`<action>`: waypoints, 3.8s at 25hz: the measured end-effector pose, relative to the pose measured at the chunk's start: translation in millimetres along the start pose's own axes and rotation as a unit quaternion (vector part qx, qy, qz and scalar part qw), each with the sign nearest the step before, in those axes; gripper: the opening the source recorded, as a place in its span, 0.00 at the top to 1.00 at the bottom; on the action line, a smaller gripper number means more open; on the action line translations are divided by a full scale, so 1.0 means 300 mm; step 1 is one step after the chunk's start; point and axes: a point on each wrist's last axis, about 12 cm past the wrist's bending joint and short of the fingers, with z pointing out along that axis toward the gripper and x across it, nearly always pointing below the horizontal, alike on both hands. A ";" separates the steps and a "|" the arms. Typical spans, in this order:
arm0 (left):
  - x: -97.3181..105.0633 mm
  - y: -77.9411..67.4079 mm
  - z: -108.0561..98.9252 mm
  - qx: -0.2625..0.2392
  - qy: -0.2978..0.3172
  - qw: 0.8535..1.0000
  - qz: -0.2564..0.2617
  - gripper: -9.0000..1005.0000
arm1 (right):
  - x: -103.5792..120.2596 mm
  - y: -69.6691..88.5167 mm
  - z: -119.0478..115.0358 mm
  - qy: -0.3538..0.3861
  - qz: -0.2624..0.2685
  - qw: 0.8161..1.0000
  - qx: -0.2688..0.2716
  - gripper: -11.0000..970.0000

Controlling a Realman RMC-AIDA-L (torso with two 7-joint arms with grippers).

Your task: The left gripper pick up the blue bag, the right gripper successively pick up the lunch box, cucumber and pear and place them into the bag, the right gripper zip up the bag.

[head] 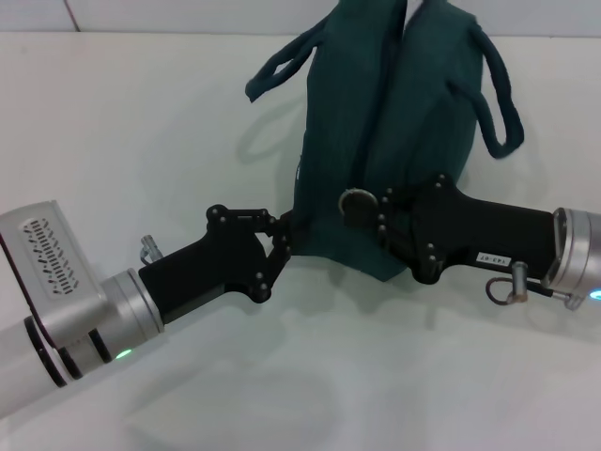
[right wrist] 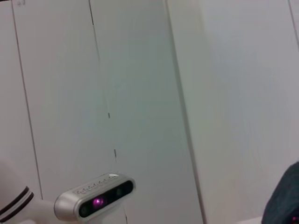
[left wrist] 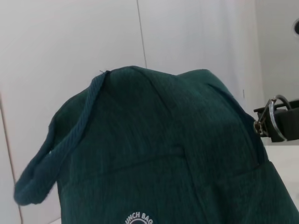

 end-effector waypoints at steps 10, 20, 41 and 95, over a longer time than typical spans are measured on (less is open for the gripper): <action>0.009 0.008 -0.004 -0.004 0.013 1.000 0.012 0.94 | 0.031 0.011 -0.044 -0.007 0.021 0.999 0.032 0.98; 0.023 -0.003 -0.011 -0.009 0.023 1.000 0.008 0.93 | 0.006 -0.009 -0.070 -0.059 0.017 0.995 0.077 0.98; 0.041 -0.009 -0.030 -0.009 0.040 0.999 0.018 0.88 | -0.070 -0.043 -0.081 -0.127 -0.078 0.982 0.115 0.98; -0.116 0.033 0.060 0.026 -0.110 0.989 -0.094 0.31 | -0.073 -0.034 -0.069 -0.121 -0.185 0.968 0.120 0.98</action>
